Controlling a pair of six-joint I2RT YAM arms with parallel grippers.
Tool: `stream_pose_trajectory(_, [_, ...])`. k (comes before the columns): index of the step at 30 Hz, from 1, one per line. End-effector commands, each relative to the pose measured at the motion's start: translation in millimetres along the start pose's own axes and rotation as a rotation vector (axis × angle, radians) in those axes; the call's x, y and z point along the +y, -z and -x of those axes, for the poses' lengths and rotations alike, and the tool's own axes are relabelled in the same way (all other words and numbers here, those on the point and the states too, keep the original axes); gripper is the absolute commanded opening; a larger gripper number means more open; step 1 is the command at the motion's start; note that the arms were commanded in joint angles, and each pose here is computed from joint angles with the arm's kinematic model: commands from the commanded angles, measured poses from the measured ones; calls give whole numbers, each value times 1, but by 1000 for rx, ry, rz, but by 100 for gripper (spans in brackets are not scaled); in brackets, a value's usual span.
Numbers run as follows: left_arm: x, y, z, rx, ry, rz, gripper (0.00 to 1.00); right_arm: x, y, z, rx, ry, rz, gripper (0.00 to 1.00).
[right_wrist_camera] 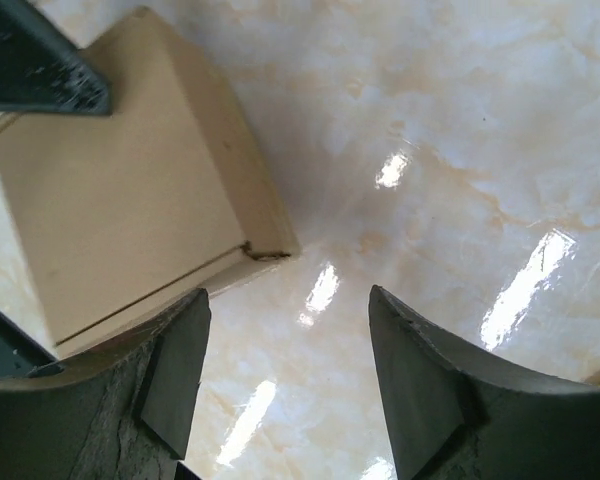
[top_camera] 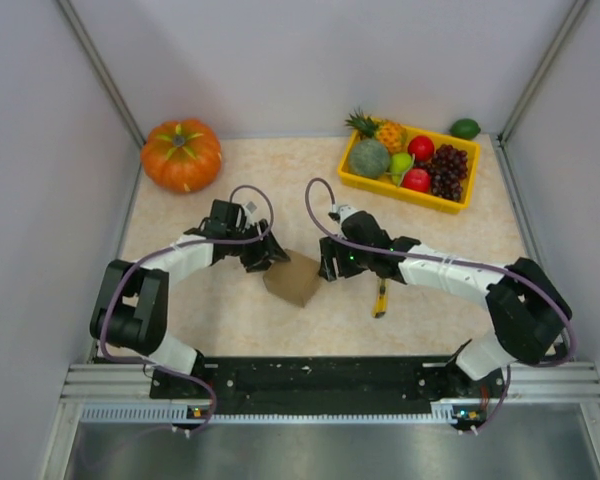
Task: Unpack the express box
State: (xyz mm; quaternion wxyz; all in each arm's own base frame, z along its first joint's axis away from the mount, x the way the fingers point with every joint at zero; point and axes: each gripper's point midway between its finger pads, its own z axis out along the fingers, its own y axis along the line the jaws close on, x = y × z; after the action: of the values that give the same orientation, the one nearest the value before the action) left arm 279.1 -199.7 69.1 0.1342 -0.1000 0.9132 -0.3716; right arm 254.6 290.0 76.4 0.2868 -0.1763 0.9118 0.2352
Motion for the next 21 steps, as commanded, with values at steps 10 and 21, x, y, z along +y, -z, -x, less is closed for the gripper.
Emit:
stream_pose_trajectory(10, [4,60,28,-223,-174,231,73,9,51,57,-175,111,-10,68])
stream_pose_trajectory(21, [-25,77,-29,-290,-97,-100,77,-4,4,75,-100,-77,-51,60])
